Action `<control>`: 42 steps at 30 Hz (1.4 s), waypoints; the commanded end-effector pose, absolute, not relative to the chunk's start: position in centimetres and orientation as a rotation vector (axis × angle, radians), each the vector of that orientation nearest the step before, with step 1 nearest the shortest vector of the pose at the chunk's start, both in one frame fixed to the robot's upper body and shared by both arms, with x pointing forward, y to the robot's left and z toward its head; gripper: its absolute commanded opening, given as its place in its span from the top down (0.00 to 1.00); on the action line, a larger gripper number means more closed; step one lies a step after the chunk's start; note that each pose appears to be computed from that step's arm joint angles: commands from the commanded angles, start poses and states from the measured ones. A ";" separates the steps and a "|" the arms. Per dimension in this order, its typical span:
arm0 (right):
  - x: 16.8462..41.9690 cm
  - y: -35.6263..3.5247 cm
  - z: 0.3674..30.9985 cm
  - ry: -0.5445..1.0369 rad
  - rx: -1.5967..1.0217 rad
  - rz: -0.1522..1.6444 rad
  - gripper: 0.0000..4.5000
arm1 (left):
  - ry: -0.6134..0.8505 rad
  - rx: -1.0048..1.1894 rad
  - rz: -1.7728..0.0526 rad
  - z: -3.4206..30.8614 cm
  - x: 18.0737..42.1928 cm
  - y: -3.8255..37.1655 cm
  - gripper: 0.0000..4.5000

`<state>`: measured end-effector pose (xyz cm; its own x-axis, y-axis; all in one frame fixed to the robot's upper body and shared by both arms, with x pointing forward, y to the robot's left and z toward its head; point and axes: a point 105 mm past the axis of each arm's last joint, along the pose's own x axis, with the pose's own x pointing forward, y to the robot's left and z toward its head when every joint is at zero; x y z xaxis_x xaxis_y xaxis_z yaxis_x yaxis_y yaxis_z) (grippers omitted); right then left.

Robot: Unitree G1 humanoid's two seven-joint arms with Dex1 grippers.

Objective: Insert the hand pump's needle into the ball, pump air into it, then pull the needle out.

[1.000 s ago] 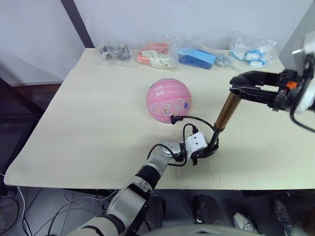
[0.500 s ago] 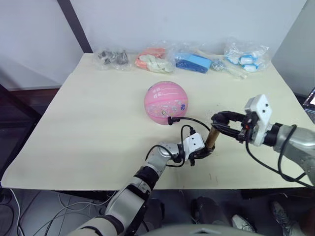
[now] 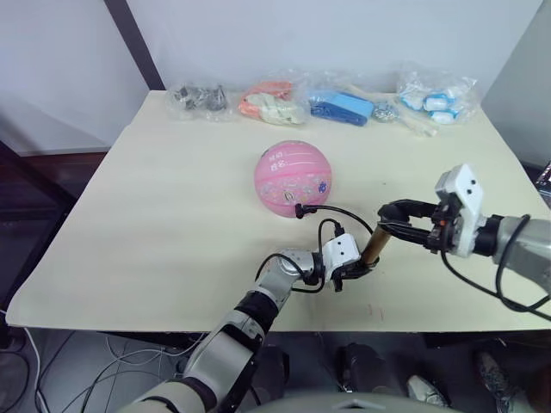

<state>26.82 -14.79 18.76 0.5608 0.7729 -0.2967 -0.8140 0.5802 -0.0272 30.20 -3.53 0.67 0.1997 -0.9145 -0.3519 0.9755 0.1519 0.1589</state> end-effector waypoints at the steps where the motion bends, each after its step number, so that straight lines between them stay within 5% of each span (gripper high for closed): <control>1: 25.3 -14.5 24.9 0.116 -0.191 1.012 0.58 | 0.309 0.409 -1.373 -2.0 29.2 -2.4 0.76; 8: 24.3 -14.8 30.5 0.013 -0.215 1.014 0.58 | 0.310 0.408 -1.372 -2.0 29.2 -2.3 0.76; 14: 24.2 -14.8 31.8 -0.010 -0.212 1.001 0.58 | 0.311 0.409 -1.371 -2.1 29.2 -2.3 0.76; 22: 26.0 -15.1 19.5 0.297 -0.201 0.952 0.58 | 0.310 0.408 -1.372 -2.0 29.2 -2.4 0.76; 30: 26.0 -13.7 10.4 0.450 -0.150 0.964 0.58 | 0.313 0.411 -1.364 -2.0 29.4 -2.1 0.76; 37: 25.1 -12.6 7.9 0.489 -0.163 1.001 0.58 | 0.314 0.409 -1.358 -1.9 29.4 -2.1 0.76; 42: 26.2 -13.4 11.9 0.373 -0.148 0.976 0.58 | 0.313 0.411 -1.355 -2.0 29.5 -2.0 0.76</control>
